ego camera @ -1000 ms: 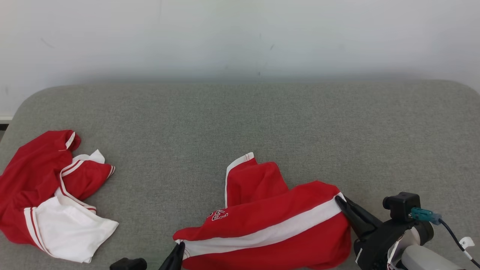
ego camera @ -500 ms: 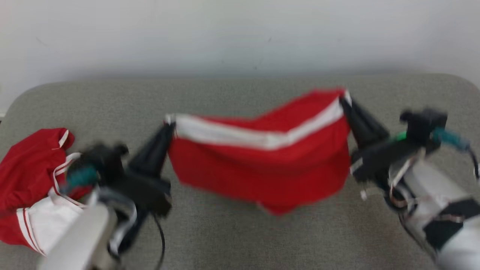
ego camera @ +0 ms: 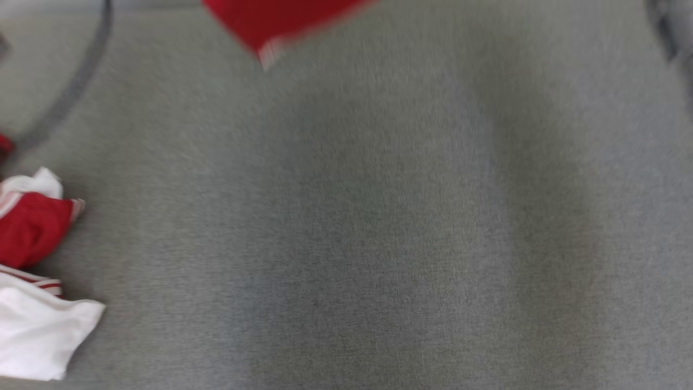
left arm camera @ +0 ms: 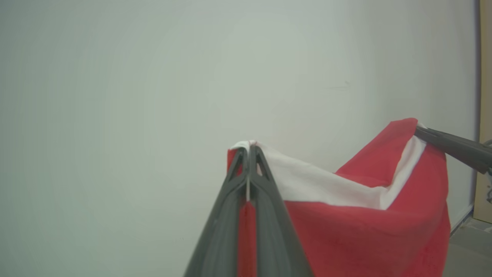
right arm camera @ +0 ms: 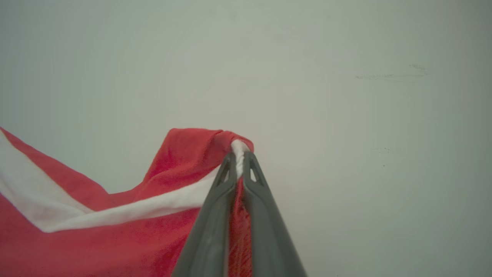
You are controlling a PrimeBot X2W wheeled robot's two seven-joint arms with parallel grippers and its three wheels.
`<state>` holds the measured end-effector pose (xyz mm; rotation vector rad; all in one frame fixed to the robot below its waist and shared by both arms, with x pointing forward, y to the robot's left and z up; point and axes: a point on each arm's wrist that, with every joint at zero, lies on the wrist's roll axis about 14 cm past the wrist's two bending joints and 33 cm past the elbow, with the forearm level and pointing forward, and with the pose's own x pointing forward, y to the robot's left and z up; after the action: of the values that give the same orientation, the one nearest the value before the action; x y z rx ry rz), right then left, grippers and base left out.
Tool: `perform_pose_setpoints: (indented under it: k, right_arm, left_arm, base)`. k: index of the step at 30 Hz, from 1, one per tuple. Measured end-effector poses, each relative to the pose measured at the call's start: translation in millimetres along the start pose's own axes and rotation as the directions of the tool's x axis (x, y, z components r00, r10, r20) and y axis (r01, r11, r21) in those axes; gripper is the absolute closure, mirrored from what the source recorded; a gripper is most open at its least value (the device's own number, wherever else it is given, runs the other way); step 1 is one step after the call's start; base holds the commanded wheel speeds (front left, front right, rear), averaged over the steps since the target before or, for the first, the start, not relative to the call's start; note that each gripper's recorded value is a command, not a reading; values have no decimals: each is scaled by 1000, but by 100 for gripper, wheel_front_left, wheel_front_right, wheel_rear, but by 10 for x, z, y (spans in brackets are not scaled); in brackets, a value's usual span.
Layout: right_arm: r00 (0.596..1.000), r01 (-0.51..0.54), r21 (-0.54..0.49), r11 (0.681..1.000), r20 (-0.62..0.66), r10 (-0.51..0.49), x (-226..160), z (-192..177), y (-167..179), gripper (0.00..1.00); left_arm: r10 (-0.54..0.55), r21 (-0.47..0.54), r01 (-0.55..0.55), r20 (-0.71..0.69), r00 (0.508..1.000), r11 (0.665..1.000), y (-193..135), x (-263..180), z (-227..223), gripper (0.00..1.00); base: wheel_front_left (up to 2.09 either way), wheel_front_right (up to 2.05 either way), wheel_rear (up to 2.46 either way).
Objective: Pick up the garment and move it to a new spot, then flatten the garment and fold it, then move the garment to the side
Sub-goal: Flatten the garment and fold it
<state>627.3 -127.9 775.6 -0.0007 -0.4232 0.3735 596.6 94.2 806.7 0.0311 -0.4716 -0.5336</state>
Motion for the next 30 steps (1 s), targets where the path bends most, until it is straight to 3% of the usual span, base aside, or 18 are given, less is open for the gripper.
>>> perform_pose_setpoints:
  k: [4, 8, 18, 24, 30]
  right_arm:
    - [999, 44, -67, 997, 20, -42, 274, -5, -255, 100]
    - [994, 105, -112, 988, 3, -105, 409, -229, -569, 100]
    - [984, 132, -131, 983, -100, -145, 433, -1229, -815, 100]
    - [979, 59, -118, 991, -188, -81, 97, -1841, -622, 100]
    - [969, 20, -35, 999, -244, -28, -549, -2088, -440, 100]
  left_arm:
    - [4, 6, -4, 76, 997, 1000, 145, 370, 72, 100]
    - [22, -20, -20, 96, 995, 1000, 287, 599, -154, 100]
    - [15, -115, -15, 0, 1000, 993, 315, 716, -1351, 100]
    - [-52, -162, 47, -26, 998, 986, 70, 453, -1869, 100]
    - [-62, -281, 41, -69, 996, 959, -236, -123, -2131, 100]
  base:
    - [0, 0, 0]
    - [0, 0, 0]
    - [0, 0, 0]
    - [0, 0, 0]
    - [0, 0, 0]
